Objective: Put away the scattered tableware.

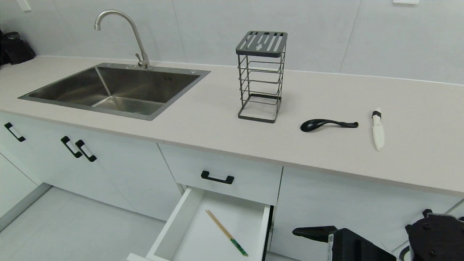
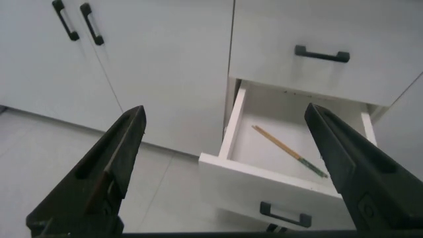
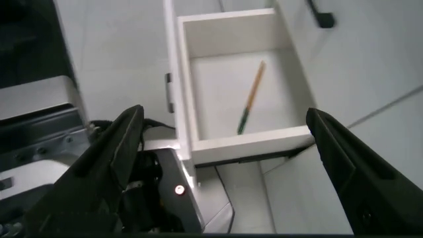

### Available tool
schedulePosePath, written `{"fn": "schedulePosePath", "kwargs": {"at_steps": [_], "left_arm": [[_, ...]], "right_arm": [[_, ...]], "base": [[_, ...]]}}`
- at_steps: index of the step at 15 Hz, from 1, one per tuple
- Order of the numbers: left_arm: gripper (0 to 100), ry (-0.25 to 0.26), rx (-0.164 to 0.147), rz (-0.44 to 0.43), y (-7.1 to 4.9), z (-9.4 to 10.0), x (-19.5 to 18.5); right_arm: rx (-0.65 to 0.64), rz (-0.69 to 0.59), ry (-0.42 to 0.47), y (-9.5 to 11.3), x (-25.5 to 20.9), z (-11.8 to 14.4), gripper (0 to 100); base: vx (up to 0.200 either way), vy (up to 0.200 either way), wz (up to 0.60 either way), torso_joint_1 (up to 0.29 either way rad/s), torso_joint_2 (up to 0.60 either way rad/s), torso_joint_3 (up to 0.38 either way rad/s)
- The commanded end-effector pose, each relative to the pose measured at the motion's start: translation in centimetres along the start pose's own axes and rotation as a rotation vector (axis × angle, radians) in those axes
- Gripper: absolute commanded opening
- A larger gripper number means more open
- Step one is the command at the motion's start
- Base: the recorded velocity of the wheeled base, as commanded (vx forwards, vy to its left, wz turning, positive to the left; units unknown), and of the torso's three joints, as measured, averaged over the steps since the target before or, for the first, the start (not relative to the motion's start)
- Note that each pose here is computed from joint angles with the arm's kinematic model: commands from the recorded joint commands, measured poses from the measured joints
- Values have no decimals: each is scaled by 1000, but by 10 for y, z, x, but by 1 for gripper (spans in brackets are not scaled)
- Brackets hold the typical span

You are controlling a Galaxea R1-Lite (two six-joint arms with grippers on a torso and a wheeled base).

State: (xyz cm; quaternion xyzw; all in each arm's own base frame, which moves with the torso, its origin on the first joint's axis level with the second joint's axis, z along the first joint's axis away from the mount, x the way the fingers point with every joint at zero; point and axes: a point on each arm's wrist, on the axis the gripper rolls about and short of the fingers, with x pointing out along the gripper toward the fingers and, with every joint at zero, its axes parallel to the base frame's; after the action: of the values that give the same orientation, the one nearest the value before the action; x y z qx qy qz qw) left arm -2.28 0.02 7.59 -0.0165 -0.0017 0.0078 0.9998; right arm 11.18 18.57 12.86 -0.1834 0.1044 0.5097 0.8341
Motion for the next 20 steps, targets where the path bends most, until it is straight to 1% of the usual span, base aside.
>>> {"fn": "schedulePosePath", "kwargs": {"at_steps": [1, 10, 12, 14, 16, 18, 20], "left_arm": [[100, 0, -1, 1, 0, 0, 0], [100, 0, -1, 1, 0, 0, 0], [100, 0, -1, 1, 0, 0, 0], [100, 0, -1, 1, 0, 0, 0], [100, 0, -1, 0, 0, 0, 0], [100, 0, -1, 0, 0, 0, 0], [100, 0, -1, 0, 0, 0, 0]], "right_arm": [[0, 0, -6, -1, 4, 3, 100], [1, -8, -37, -5, 20, 18, 100], [4, -17, -40, -9, 27, 22, 100], [18, -43, -28, -20, 39, 21, 100], [29, -87, -11, -39, 53, 19, 100], [8, -77, -19, -56, 65, 18, 100], [-16, -84, 24, -69, 79, 16, 100]], "base": [[0, 0, 0, 383, -471, -237], [0, 0, 0, 288, -519, -253], [0, 0, 0, 288, -557, -271], [0, 0, 0, 315, -591, -283], [0, 0, 0, 315, -613, -295], [0, 0, 0, 256, -486, -241], [0, 0, 0, 212, -410, -205]]}}
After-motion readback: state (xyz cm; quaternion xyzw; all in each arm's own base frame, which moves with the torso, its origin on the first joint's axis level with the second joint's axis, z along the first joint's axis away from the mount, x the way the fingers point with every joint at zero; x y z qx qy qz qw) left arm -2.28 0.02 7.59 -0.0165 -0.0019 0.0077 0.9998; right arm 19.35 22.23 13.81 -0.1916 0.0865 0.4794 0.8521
